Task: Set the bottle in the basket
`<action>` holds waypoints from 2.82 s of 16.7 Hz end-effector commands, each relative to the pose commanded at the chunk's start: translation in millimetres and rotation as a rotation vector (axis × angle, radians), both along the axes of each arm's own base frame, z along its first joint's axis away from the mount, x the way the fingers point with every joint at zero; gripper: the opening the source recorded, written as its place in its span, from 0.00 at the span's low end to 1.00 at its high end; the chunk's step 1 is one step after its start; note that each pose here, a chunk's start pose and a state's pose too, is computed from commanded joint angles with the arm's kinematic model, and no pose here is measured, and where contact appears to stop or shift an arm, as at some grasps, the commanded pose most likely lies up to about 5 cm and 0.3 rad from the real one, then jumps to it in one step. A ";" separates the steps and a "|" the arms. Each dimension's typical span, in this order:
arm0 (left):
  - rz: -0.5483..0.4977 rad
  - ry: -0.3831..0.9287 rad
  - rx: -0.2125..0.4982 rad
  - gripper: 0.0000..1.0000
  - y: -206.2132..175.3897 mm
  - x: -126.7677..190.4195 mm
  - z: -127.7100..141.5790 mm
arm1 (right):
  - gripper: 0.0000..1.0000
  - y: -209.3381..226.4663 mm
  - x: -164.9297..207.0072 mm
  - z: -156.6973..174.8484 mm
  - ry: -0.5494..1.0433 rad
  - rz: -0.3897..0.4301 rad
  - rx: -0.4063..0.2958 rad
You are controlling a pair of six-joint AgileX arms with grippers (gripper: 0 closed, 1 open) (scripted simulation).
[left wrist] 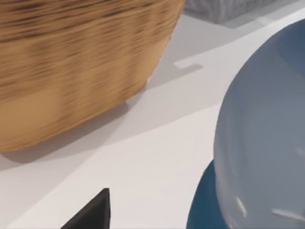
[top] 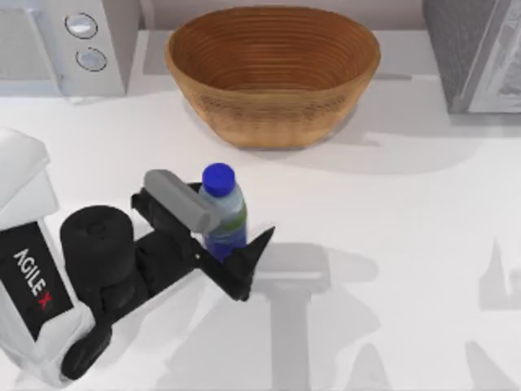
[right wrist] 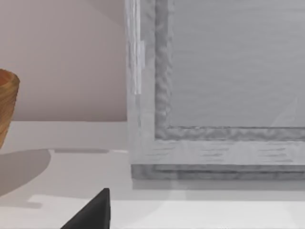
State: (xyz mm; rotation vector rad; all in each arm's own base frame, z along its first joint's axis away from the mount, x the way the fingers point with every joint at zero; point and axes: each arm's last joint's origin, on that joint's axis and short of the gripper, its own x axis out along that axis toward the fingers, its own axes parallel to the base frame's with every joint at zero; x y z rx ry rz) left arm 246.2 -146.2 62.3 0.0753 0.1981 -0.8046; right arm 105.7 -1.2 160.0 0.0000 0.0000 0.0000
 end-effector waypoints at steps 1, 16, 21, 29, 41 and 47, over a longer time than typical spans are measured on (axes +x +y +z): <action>0.000 0.000 0.000 1.00 0.0 0.0 0.0 | 1.00 0.0 0.0 0.0 0.000 0.000 0.000; 0.000 0.000 0.000 0.00 0.0 0.0 0.0 | 1.00 0.0 0.0 0.0 0.000 0.000 0.000; 0.000 0.000 0.000 0.00 0.0 0.0 0.0 | 1.00 0.0 0.0 0.0 0.000 0.000 0.000; -0.002 0.025 0.015 0.00 12.9 -2.8 11.1 | 1.00 0.0 0.0 0.0 0.000 0.000 0.000; -0.006 -0.044 -0.012 0.00 80.5 -66.5 108.6 | 1.00 0.0 0.0 0.0 0.000 0.000 0.000; 0.000 -0.004 0.000 0.00 101.5 -97.0 101.0 | 1.00 0.0 0.0 0.0 0.000 0.000 0.000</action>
